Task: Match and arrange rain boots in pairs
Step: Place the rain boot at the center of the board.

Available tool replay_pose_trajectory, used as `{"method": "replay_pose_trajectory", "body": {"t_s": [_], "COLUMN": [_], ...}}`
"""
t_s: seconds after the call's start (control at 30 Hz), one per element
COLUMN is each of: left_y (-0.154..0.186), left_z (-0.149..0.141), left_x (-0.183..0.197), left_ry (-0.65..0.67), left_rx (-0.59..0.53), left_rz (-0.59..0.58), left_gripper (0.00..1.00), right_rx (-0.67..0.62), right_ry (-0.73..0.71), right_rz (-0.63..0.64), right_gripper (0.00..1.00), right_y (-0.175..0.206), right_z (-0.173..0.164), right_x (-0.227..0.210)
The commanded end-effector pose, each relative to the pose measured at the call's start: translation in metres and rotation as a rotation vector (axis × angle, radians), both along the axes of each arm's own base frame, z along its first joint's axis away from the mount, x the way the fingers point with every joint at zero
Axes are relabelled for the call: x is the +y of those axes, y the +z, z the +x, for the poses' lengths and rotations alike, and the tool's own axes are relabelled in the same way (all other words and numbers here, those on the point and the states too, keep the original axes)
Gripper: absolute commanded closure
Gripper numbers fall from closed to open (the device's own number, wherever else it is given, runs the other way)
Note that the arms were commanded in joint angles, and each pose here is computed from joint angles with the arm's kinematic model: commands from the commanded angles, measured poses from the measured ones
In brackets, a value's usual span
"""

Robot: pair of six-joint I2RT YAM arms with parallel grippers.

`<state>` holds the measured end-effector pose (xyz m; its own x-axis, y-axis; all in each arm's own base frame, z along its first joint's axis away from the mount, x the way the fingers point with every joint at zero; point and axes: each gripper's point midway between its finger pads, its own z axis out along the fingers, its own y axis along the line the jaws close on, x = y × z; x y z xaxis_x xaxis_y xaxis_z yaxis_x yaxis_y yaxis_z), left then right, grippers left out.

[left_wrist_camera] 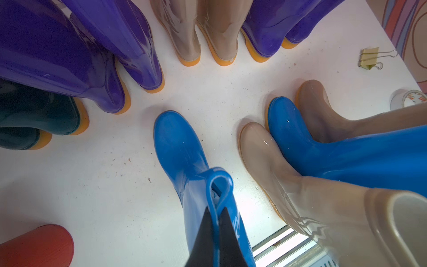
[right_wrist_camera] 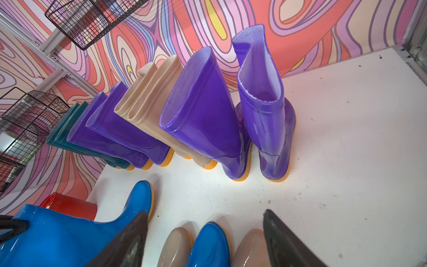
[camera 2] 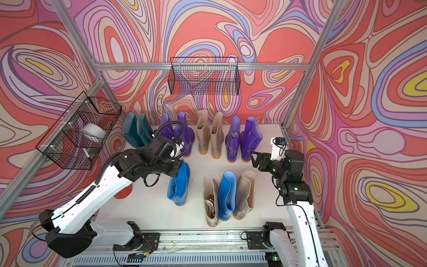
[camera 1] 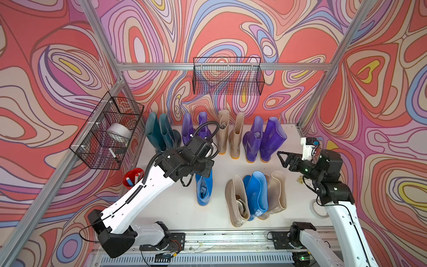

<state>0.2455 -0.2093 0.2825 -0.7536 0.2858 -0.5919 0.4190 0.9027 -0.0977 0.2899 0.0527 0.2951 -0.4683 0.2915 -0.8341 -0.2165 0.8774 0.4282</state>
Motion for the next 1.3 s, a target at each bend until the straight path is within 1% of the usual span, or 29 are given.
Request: {"method": "replay_pose_trajectory", "body": {"t_s": [0.0,0.23,0.5,0.53,0.57,0.67,0.7,0.87,1.0,1.07,1.17,1.27], "left_y": [0.026,0.022,0.017,0.016,0.015,0.014,0.014,0.024,0.044,0.058,0.082,0.103], "left_z": [0.013,0.025,0.030,0.031,0.031,0.031,0.031,0.029,0.027,0.026,0.023,0.017], "left_x": [-0.009,-0.013,-0.014,-0.014,-0.014,-0.014,-0.014,-0.017,-0.018,-0.017,-0.015,-0.011], "left_ry": [-0.017,-0.013,-0.005,-0.003,0.001,0.003,0.003,-0.005,-0.007,-0.008,-0.014,-0.019], "left_rx": [-0.084,-0.085,-0.073,-0.071,-0.069,-0.066,-0.066,-0.080,-0.113,-0.138,-0.179,-0.219], "left_rz": [-0.053,-0.054,-0.055,-0.054,-0.054,-0.055,-0.059,-0.095,-0.138,-0.163,-0.200,-0.241], "left_gripper": [1.00,1.00,1.00,0.95,0.87,0.59,0.55,0.40,0.34,0.30,0.28,0.27], "right_rx": [-0.022,-0.018,-0.011,-0.011,-0.009,-0.008,-0.007,-0.001,0.026,0.066,0.144,0.228], "right_ry": [-0.003,-0.003,-0.003,-0.004,-0.003,0.000,0.003,0.024,0.045,0.048,0.032,0.044], "right_rz": [-0.006,-0.009,-0.011,-0.010,-0.010,-0.011,-0.011,-0.014,-0.032,-0.046,-0.071,-0.053], "right_gripper": [0.21,0.21,0.21,0.21,0.21,0.20,0.20,0.20,0.19,0.18,0.17,0.16], "right_y": [0.011,0.010,0.007,0.007,0.006,0.006,0.006,0.015,0.028,0.034,0.035,0.030], "right_z": [-0.001,-0.001,-0.002,-0.002,-0.002,-0.003,-0.003,-0.007,-0.016,-0.024,-0.037,-0.057], "right_x": [0.000,0.000,0.000,0.000,0.000,0.001,0.001,0.004,0.006,0.006,0.002,0.006]}}
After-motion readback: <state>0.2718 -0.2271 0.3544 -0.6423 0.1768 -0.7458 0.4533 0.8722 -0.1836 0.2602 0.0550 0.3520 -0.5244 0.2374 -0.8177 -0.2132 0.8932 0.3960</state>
